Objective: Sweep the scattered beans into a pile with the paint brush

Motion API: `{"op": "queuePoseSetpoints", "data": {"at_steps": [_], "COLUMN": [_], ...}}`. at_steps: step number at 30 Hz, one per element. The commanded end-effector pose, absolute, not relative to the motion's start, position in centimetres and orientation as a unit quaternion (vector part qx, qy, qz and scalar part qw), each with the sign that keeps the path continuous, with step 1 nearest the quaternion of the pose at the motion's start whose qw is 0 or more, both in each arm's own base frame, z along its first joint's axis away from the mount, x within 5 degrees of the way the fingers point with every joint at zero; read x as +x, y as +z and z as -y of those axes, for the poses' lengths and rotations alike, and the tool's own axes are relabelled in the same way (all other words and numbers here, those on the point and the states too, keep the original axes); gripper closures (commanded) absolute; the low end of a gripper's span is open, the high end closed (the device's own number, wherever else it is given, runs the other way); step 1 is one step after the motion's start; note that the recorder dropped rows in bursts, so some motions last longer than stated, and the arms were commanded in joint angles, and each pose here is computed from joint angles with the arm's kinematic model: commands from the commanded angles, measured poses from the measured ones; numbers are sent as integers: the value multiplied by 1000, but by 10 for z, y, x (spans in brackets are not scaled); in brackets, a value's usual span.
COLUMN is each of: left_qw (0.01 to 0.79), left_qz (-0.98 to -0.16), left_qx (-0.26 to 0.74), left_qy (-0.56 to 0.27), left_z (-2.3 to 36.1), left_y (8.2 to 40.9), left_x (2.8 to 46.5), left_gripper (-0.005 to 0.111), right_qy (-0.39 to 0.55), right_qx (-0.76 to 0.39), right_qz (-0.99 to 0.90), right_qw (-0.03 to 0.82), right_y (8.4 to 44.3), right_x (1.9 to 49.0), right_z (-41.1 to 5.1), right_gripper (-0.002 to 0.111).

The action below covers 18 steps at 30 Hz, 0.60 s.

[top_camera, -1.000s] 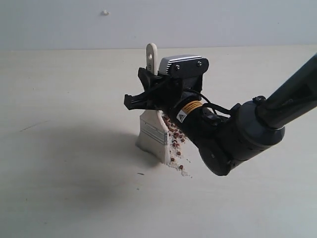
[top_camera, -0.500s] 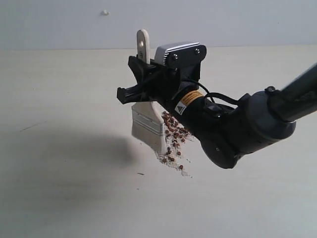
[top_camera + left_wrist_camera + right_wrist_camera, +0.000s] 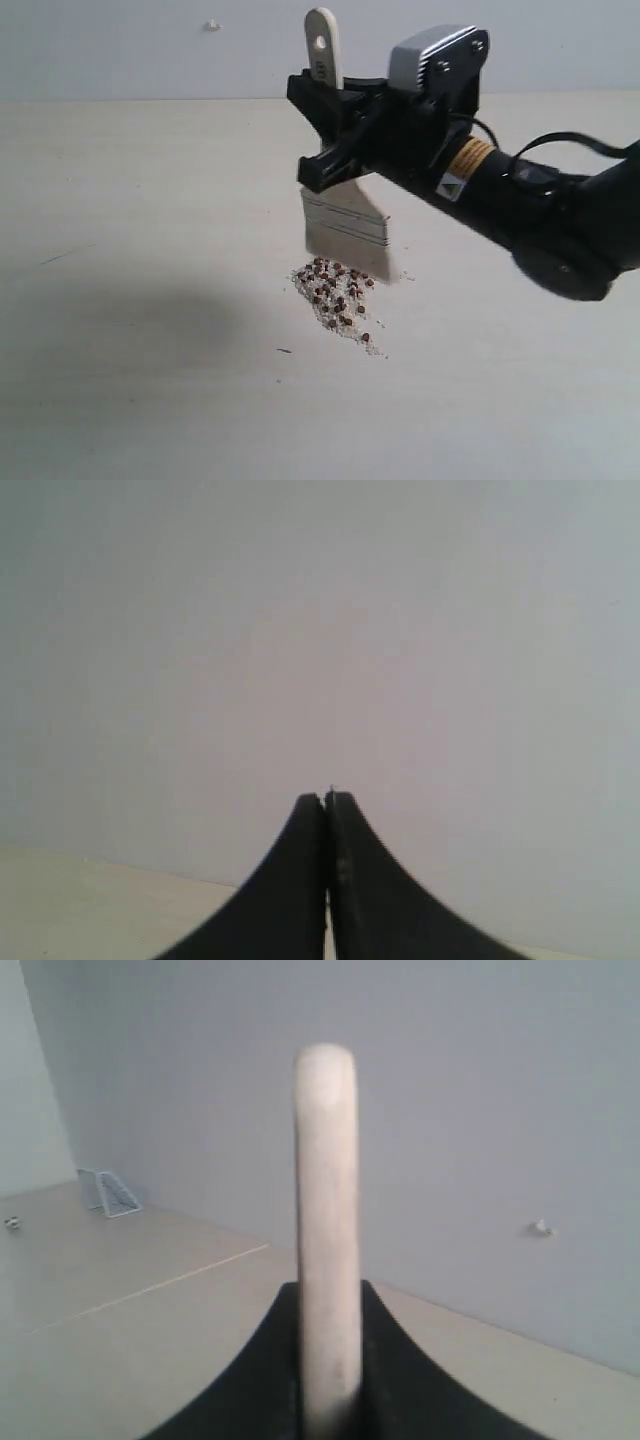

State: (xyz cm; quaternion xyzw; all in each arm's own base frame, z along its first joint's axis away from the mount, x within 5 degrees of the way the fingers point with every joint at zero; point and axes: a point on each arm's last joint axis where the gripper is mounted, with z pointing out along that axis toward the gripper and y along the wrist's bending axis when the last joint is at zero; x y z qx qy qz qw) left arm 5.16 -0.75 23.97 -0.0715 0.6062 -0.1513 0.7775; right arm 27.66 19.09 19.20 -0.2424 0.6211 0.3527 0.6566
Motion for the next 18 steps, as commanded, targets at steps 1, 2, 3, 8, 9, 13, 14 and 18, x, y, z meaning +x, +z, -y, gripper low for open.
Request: {"op": "queuePoseSetpoints", "data": {"at_steps": [1, 2, 3, 8, 9, 13, 14, 18], "left_qw": [777, 777, 777, 777, 777, 777, 777, 777], "left_qz": [-608, -608, -608, -608, -608, -608, -608, -608], "left_qx": [-70, -70, -70, -70, -70, -70, -70, -70], "left_qy": [-147, -147, -147, -147, -147, -147, -147, -147], "left_z": [7, 7, 7, 7, 7, 7, 7, 7], "left_y": [238, 238, 238, 238, 238, 238, 238, 238], "left_x": [51, 51, 51, 51, 51, 51, 51, 51], "left_gripper": [107, 107, 107, 107, 107, 107, 107, 107], "right_qy": [409, 416, 424, 433, 435, 435, 437, 445], "right_qx": [-331, -354, -365, -479, -484, -497, -500, -525], "right_qz": [-608, -610, -614, -621, -622, -625, -626, -611], "right_qw": [594, 575, 557, 445, 436, 415, 408, 390], "right_y": [197, 196, 196, 197, 198, 198, 196, 189], "right_x": [279, 281, 283, 301, 303, 304, 302, 289], "right_z": [-155, -147, -141, -124, -125, -125, -126, -140], "right_gripper": [108, 108, 108, 108, 108, 108, 108, 108]}}
